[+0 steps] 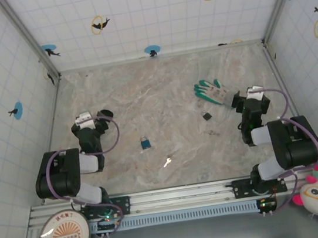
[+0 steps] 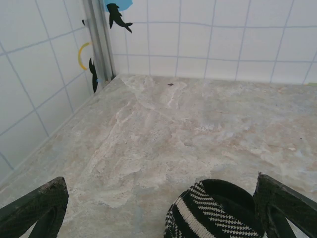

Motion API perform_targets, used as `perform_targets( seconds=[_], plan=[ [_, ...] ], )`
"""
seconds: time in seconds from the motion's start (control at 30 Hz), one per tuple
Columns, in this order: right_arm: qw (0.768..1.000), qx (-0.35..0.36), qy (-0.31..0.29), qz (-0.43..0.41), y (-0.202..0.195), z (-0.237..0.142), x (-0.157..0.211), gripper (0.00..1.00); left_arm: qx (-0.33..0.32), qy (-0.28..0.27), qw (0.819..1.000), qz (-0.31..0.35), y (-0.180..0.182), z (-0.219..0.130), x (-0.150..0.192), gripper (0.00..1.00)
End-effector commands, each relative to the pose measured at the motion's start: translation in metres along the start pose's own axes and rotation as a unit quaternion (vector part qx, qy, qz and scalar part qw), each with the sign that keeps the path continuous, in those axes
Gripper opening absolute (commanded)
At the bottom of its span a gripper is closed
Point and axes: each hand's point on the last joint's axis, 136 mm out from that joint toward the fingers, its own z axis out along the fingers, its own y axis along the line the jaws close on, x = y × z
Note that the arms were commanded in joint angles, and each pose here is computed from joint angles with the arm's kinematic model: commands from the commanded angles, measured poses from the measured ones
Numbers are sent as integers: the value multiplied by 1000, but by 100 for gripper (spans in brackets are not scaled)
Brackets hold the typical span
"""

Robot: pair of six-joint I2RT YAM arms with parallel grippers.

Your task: Unlock with the key

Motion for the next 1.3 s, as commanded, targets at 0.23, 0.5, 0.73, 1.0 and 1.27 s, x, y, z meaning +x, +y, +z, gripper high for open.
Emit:
perform_targets(
  seconds=[0.23, 0.5, 0.73, 1.0, 1.27],
  plan=[
    [1000, -4, -22, 10, 3, 4, -19, 100, 5, -17, 1000, 0, -1, 1, -11, 98],
    [1000, -3, -22, 10, 3, 4, -19, 100, 4, -16, 1000, 0, -1, 1, -10, 98],
    [1000, -4, -23, 10, 3, 4, -19, 100, 4, -16, 1000, 0, -1, 2, -10, 98],
    [1000, -4, -22, 11, 3, 4, -19, 100, 4, -16, 1000, -1, -1, 1, -10, 98],
    [1000, -9, -13, 1, 6, 1, -33, 100, 0, 10, 1000, 3, -1, 10, -19, 98]
  ],
)
